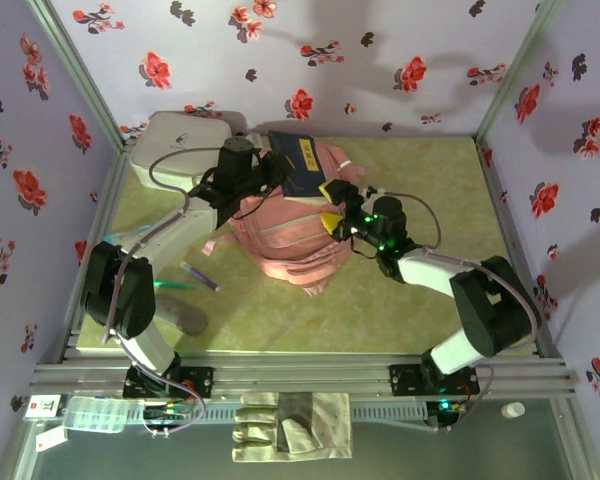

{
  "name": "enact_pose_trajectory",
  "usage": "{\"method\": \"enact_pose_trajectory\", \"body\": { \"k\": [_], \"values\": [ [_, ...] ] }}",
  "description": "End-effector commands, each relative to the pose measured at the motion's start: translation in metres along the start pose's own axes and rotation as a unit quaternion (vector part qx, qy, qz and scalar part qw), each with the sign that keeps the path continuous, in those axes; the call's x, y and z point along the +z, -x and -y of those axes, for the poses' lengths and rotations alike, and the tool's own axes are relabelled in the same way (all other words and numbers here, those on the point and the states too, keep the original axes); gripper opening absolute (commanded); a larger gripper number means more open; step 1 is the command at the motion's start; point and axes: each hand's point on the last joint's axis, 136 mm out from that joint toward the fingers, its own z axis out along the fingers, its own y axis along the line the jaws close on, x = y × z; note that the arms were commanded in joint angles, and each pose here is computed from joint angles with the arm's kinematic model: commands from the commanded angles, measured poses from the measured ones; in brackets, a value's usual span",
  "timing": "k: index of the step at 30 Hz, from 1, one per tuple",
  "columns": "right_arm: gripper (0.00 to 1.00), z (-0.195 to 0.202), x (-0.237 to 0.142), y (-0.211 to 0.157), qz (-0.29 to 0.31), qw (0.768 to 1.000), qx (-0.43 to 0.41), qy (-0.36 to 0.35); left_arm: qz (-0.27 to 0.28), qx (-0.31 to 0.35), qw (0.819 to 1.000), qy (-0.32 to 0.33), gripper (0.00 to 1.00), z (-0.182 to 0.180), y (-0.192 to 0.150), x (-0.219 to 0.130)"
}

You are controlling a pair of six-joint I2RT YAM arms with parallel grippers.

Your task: Pack the student bag

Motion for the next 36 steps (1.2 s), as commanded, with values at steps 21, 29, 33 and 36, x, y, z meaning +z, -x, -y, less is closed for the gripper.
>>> {"method": "enact_pose_trajectory", "body": {
  "k": [21,29,33,36],
  "values": [
    [0.63,-0.044,0.037,0.004,0.043,0.989,0.066,0.127,0.062,-0.027,0.997,-0.027,0.00,0.013,0.023,-0.014],
    [0.45,-0.043,0.038,0.003,0.040,0.989,0.064,0.127,0.062,-0.027,0.997,-0.022,0.00,0.008,0.022,-0.013],
    [0.33,-0.043,0.037,0.003,0.041,0.990,0.053,0.124,0.061,-0.024,0.998,-0.018,0.00,0.007,0.021,-0.014],
    [0.23,-0.041,0.037,0.003,0.044,0.992,0.038,0.113,0.058,-0.019,0.998,-0.013,0.07,0.004,0.019,-0.015]
  ]
}}
